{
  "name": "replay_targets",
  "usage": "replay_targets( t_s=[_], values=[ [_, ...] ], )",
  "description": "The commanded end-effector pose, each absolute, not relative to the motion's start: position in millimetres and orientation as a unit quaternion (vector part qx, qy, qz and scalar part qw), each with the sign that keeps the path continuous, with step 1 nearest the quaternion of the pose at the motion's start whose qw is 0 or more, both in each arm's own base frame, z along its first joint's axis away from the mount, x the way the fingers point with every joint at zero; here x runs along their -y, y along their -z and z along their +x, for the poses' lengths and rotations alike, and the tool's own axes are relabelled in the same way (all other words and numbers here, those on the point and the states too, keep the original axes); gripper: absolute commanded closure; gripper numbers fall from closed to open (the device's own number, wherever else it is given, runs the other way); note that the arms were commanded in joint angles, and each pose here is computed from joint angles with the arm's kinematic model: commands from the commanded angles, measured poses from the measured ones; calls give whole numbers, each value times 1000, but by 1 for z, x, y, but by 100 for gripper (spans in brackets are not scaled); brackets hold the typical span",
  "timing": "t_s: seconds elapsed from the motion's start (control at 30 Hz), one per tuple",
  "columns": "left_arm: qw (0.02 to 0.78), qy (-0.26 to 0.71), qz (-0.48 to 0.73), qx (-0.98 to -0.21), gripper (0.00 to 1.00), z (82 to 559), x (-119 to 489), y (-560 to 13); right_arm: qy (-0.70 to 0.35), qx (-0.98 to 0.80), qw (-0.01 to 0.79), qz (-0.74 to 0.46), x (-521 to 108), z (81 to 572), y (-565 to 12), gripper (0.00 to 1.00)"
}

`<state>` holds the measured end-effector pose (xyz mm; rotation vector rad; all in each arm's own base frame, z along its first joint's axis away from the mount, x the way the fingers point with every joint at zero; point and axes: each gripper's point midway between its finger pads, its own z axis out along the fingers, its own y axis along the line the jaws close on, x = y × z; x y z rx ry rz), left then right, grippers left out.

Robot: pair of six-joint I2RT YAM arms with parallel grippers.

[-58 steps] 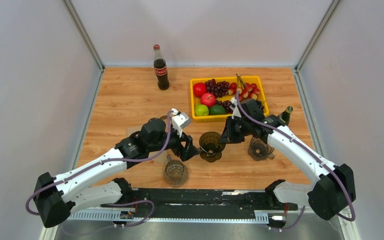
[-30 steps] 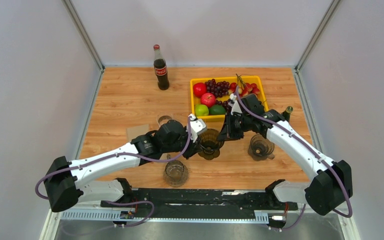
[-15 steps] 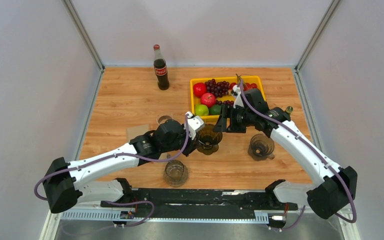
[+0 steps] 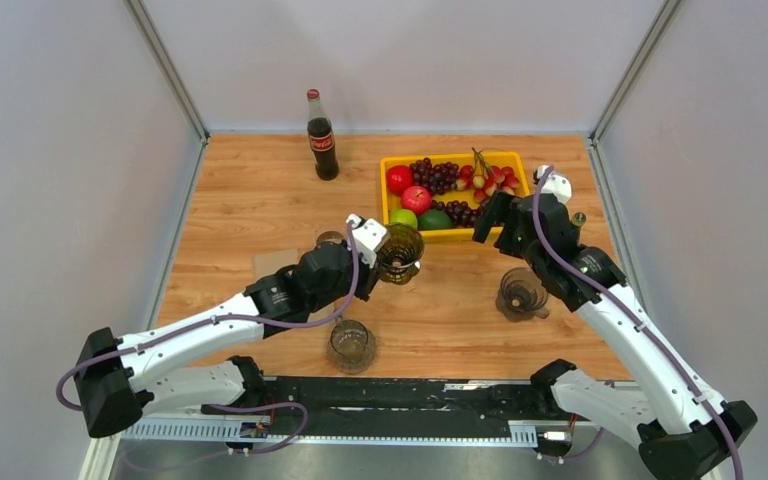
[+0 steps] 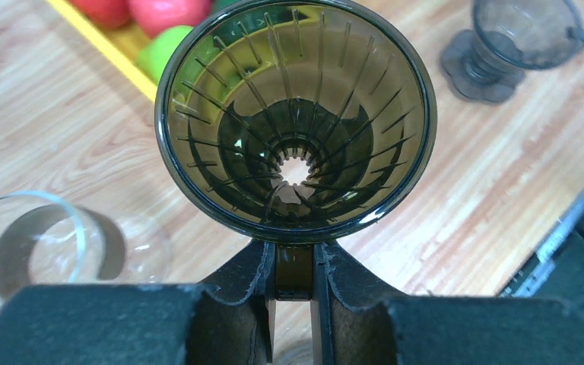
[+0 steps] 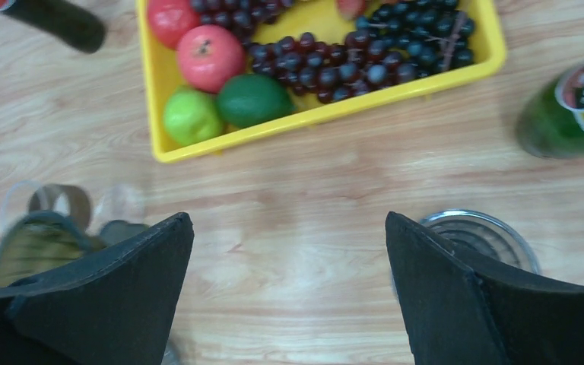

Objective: Place the coffee filter in the dripper

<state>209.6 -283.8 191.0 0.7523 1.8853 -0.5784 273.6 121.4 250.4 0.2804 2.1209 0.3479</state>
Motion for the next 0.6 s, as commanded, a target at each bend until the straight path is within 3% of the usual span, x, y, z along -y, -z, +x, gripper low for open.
replay_targets(
  t_s=[0.0,0.13,0.33,0.57],
  values=[
    [579,215,205,-760,100,237,262,-245,-89,-841,507,166,-95,285,-244,0],
    [627,144,95,-760,100,257,218,-268,-80,-847,505,144,-97,286,-231,0],
    [652,67,23,-755,100,268,174,-281,-85,-854,499,118,-103,286,-210,0],
    [629,63,-32,-774,100,285,145,-268,-92,-856,498,102,-107,285,-204,0]
  ],
)
